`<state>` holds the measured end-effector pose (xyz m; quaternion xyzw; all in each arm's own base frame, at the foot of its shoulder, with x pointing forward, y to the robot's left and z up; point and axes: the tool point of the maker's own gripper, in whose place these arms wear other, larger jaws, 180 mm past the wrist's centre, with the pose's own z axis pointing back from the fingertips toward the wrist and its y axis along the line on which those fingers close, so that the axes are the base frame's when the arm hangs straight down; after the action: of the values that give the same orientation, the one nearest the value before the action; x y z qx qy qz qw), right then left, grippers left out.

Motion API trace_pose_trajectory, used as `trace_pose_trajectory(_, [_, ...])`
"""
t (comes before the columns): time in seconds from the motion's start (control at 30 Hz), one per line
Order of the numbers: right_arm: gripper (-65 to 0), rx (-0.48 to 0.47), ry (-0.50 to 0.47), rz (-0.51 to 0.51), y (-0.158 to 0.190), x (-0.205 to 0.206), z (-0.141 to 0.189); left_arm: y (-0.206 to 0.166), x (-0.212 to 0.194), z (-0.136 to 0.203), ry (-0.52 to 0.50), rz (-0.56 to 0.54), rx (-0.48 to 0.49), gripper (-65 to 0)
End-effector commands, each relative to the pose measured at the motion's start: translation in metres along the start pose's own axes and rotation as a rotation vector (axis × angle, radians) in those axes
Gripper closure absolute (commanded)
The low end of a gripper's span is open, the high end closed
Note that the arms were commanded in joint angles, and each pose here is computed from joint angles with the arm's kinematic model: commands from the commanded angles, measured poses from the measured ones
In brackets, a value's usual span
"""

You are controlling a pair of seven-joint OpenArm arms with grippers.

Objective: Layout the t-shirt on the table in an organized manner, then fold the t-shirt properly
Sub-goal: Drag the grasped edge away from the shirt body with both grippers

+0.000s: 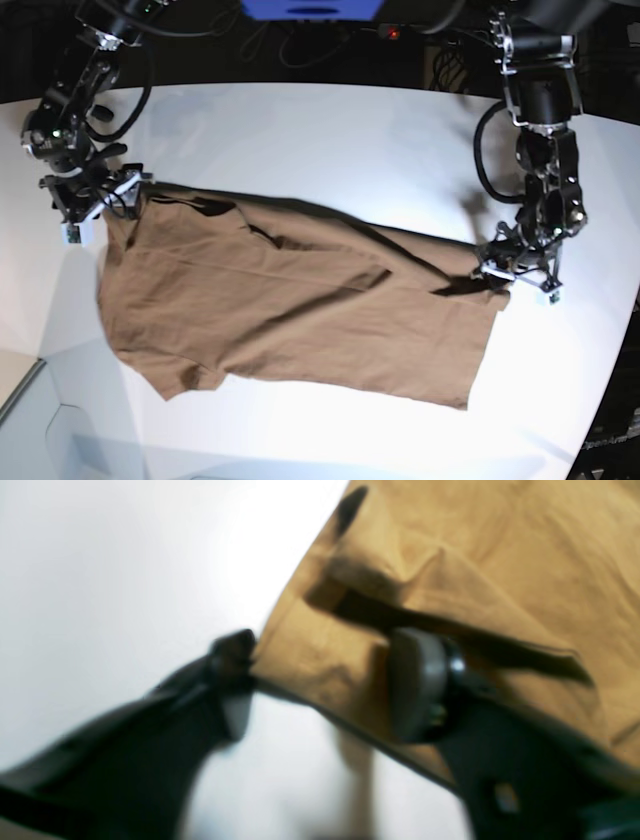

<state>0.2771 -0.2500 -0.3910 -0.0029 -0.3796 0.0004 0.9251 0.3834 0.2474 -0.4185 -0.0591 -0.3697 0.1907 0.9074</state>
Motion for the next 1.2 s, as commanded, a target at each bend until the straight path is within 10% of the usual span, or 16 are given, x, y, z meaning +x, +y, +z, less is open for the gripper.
trace_pose_trajectory(0.0, [-41.9,-0.002,-0.051,0.011,-0.003,0.015,0.003,-0.001,0.017,0.003,-0.042,-0.001,-0.004,-27.7])
trace_pose_trajectory(0.23, [-42.3,-0.002,-0.048,0.011,-0.003,0.015,0.003,0.000,0.018,0.003,-0.043,-0.001,-0.003,0.0])
trace_pose_trajectory(0.63, [-41.0,0.002,0.003,0.000,-0.011,-0.002,-0.005,0.001,0.010,0.005,-0.028,0.001,-0.004,-0.2])
trace_pose_trajectory(1.03, [0.0,-0.035,0.022,-0.026,-0.031,-0.011,-0.002,0.007,-0.012,0.027,-0.041,-0.049,0.000,-0.2])
trace_pose_trajectory(1.17, [0.0,-0.071,0.030,-0.057,-0.046,-0.020,0.004,0.008,-0.022,0.041,-0.048,-0.073,-0.003,-0.2])
